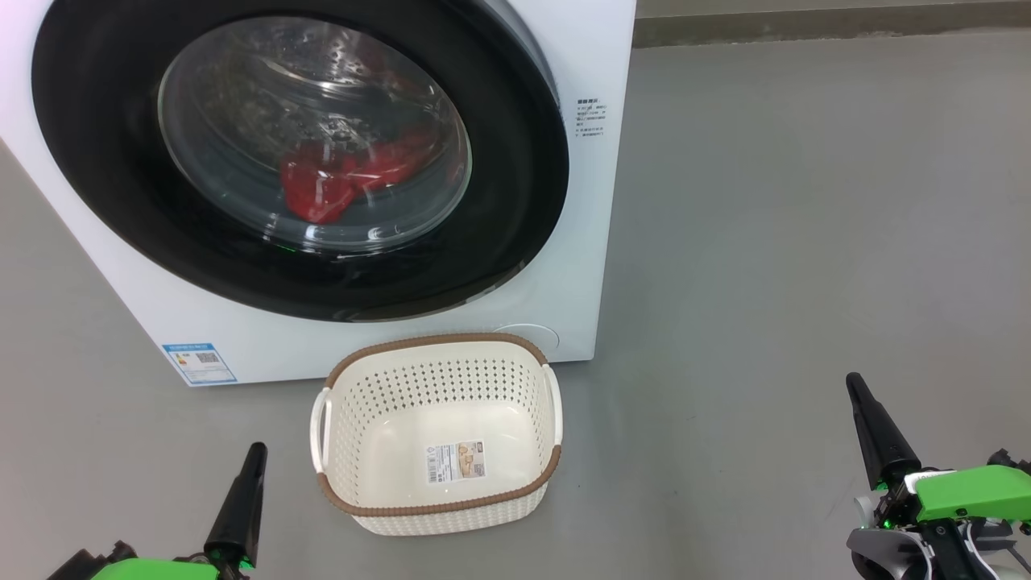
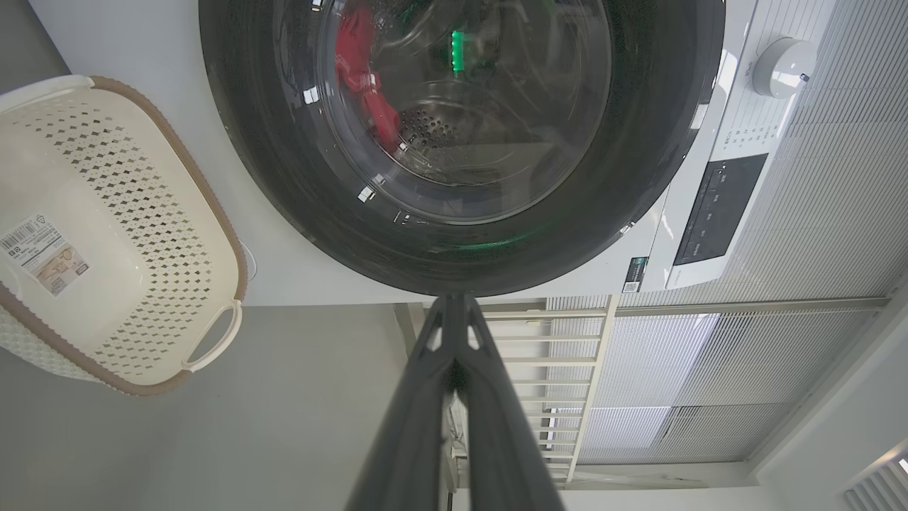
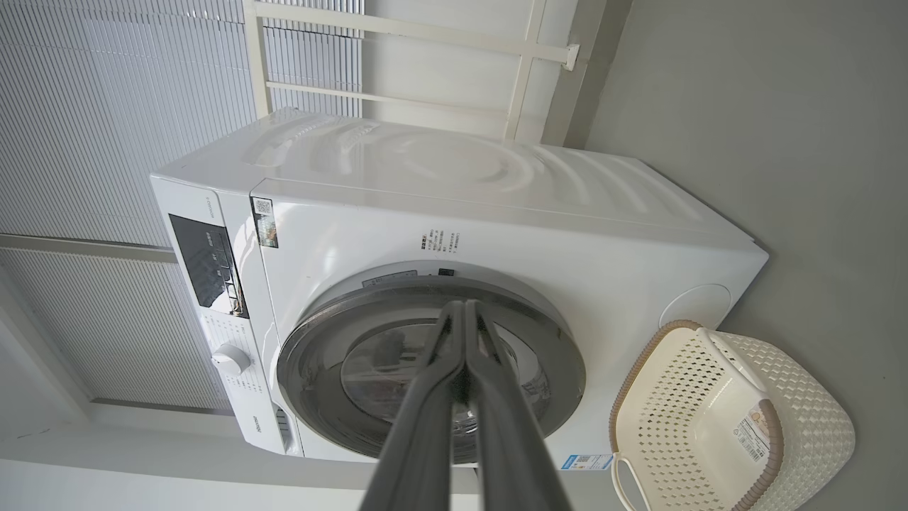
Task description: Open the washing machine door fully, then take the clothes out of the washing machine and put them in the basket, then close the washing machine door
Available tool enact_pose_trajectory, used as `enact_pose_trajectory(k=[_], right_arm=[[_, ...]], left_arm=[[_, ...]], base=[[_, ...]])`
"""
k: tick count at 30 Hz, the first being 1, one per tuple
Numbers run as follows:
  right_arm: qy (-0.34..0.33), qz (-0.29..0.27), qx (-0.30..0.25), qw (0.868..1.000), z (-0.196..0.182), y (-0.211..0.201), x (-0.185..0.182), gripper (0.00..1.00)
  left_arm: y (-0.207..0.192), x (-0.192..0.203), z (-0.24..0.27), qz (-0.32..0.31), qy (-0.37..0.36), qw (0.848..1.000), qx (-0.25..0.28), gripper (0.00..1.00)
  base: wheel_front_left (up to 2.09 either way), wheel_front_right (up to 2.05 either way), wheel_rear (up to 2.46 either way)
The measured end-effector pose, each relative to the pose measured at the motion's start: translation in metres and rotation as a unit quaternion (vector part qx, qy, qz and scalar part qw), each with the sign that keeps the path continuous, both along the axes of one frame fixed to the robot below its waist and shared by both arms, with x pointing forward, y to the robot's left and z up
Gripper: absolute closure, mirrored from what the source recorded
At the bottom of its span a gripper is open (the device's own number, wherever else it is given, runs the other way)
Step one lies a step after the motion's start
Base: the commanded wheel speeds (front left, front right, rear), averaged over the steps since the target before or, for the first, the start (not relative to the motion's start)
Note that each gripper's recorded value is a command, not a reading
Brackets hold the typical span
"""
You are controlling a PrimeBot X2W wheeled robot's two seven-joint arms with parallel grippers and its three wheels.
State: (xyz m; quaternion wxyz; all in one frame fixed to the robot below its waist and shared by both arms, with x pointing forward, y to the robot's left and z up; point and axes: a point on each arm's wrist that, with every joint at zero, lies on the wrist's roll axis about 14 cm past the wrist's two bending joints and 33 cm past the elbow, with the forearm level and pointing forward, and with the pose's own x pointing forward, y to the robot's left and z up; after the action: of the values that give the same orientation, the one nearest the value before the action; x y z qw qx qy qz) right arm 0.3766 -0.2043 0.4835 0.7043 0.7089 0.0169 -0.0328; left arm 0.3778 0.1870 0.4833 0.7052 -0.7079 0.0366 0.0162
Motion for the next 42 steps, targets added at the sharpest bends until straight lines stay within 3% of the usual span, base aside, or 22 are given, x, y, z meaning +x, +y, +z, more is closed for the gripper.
enact_pose_trajectory(k=[2,3,12,24,42], right_arm=[[0.0,0.0,0.0,1.0,0.0,0.0,0.0,1.0],[0.0,0.0,0.0,1.0,0.0,0.0,0.0,0.0],[0.081,0.001,0.02,0.997,-0.053,0.011,-0.029,0.0],[0.071,-0.005,0.009,0.997,-0.046,0.011,-0.025,0.0],[0.062,0.002,-0.102,0.993,-0.037,0.009,-0.018,0.0]], left_arm=[[0.0,0.0,0.0,0.0,0.0,1.0,0.0,1.0],[0.0,0.0,0.0,0.0,0.0,1.0,0.0,0.0],[-0.01,-0.025,-0.047,-0.005,0.073,0.997,-0.013,0.0],[-0.014,-0.023,-0.047,-0.004,0.073,0.997,0.004,0.0],[-0.014,-0.009,-0.028,-0.012,0.042,0.991,0.126,0.0]], base=[[0.0,0.0,0.0],[0.0,0.0,0.0],[0.0,0.0,0.0],[0.0,0.0,0.0],[0.0,0.0,0.0]])
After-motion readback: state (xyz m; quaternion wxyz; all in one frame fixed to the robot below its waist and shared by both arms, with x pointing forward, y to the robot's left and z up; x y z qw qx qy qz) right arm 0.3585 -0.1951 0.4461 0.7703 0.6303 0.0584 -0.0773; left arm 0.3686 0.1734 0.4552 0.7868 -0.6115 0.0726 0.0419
